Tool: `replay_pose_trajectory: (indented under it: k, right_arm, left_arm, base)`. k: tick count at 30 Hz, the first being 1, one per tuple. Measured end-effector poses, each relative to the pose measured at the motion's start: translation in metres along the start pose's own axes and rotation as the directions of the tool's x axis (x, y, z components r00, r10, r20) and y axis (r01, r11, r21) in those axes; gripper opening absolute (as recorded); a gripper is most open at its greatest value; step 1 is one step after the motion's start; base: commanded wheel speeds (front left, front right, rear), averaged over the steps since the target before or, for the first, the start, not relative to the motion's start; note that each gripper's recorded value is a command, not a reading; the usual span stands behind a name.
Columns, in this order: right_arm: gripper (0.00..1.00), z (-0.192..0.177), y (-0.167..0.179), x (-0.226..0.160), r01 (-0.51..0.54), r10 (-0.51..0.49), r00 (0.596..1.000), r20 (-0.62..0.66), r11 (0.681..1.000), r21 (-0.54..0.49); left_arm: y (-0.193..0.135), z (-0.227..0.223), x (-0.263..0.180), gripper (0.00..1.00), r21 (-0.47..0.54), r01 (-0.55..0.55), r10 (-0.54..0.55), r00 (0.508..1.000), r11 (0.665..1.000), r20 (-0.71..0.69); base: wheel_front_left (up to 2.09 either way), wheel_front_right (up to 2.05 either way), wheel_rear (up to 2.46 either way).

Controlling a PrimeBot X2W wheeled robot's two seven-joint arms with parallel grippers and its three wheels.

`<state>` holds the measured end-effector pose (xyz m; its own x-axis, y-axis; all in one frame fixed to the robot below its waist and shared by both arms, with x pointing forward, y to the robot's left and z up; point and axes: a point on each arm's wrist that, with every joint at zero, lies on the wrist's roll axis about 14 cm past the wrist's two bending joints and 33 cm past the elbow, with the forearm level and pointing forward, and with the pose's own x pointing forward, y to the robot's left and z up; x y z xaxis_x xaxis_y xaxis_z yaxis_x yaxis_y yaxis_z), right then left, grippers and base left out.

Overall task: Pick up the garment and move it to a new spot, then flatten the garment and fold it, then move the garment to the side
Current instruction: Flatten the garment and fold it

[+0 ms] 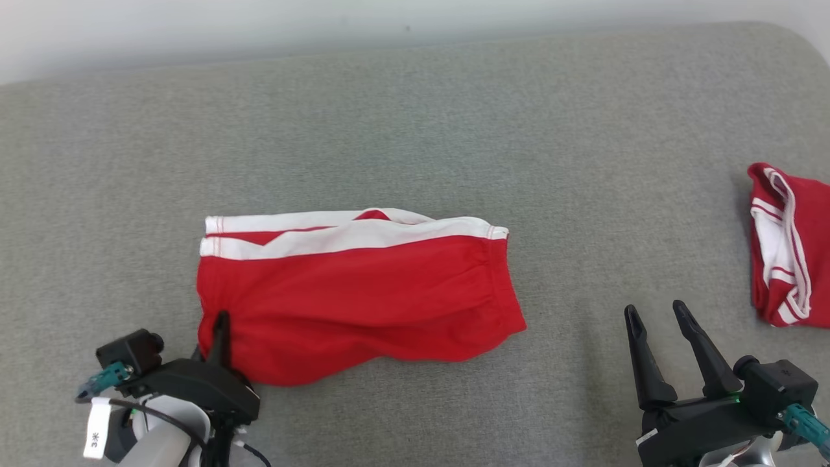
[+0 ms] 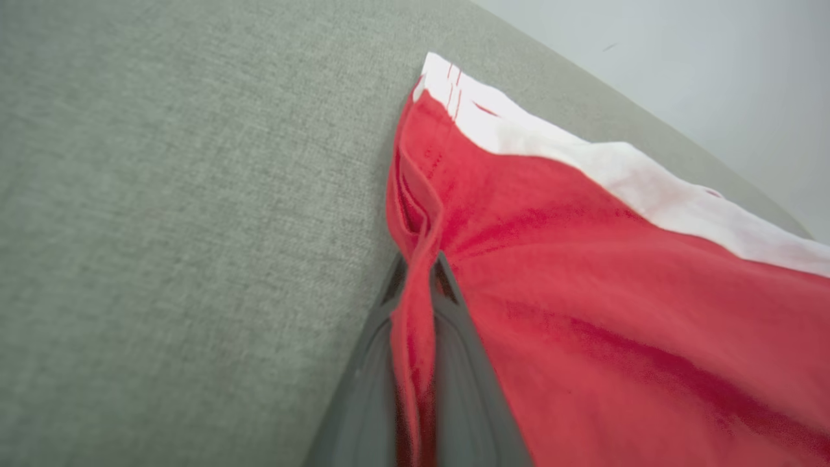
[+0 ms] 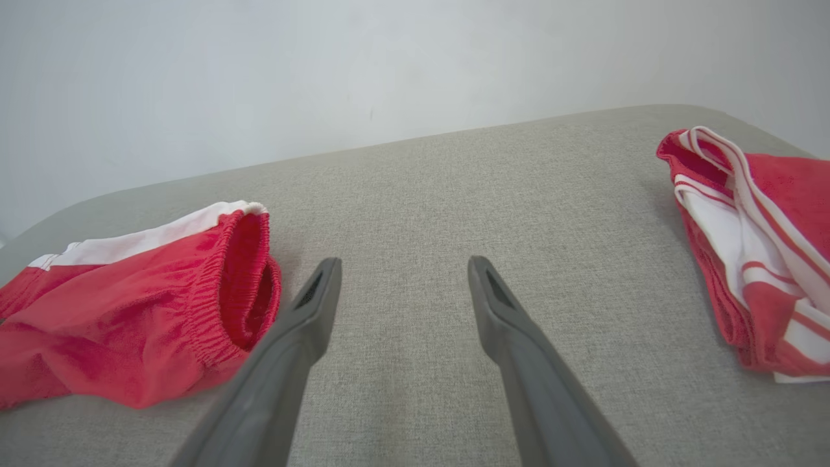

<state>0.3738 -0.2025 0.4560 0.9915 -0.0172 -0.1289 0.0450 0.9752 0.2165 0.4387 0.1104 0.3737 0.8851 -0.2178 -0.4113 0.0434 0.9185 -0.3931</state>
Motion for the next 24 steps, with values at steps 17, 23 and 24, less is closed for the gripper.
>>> replay_pose_trajectory:
  k: [17, 23, 24]
  right_arm:
    - [1.00, 0.032, 0.030, 0.000, -0.089, 0.092, 0.991, 0.101, 0.995, -0.032]
    - [1.00, 0.043, 0.037, -0.008, -0.109, 0.115, 0.984, 0.133, 0.993, -0.046]
    - [1.00, 0.044, 0.038, -0.010, -0.112, 0.117, 0.984, 0.134, 0.993, -0.049]
  left_arm:
    - [-0.005, 0.078, -0.044, 1.00, 0.208, -0.036, -0.021, 0.963, 0.977, 0.269]
    - [-0.027, 0.114, -0.077, 1.00, 0.284, -0.029, -0.097, 0.903, 0.958, 0.419]
    - [-0.028, 0.115, -0.083, 1.00, 0.296, -0.034, -0.102, 0.896, 0.955, 0.432]
  base:
    - [0.00, 0.00, 0.00]
    - [0.00, 0.00, 0.00]
    - [0.00, 0.00, 0.00]
